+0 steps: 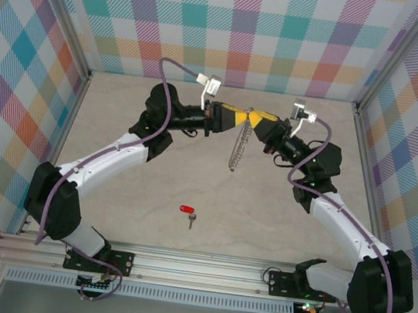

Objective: Put the keys on the keyring

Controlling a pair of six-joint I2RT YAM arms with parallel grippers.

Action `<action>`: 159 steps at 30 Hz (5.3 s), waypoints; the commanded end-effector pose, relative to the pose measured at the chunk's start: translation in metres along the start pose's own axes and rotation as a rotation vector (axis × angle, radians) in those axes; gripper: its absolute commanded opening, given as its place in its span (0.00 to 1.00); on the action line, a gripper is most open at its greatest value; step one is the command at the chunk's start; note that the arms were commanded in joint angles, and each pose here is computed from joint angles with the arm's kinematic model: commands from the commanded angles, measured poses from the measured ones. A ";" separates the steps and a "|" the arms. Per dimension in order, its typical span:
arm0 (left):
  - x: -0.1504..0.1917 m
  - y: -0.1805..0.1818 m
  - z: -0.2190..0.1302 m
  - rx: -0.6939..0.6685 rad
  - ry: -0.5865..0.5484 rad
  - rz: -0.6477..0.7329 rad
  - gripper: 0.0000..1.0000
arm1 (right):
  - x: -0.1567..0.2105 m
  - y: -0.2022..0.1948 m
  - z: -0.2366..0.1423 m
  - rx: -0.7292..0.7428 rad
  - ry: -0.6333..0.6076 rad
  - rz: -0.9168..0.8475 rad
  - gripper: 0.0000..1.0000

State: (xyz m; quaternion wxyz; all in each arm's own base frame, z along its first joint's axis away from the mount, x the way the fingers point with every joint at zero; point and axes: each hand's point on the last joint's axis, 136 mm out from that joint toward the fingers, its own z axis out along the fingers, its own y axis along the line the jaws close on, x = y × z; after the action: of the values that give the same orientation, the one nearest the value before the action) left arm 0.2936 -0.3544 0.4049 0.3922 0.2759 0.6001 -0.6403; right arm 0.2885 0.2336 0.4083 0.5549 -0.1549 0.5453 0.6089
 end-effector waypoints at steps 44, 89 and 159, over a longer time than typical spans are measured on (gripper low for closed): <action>-0.032 0.084 -0.150 -0.716 -0.101 0.236 0.00 | 0.302 -0.062 -0.092 0.837 0.850 0.347 0.55; -0.041 0.100 -0.204 -0.801 -0.182 0.200 0.00 | 0.406 -0.073 -0.068 1.081 1.247 -0.018 0.33; -0.038 0.101 -0.195 -0.741 -0.168 0.162 0.00 | 0.362 -0.093 -0.095 1.010 1.026 0.210 0.00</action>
State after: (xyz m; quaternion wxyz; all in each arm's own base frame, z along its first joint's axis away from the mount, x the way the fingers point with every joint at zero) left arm 0.3736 -0.1555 0.3342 0.5359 0.1020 0.7575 -0.3586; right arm 0.2007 0.3234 0.0316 0.1593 -0.1062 0.9646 0.1814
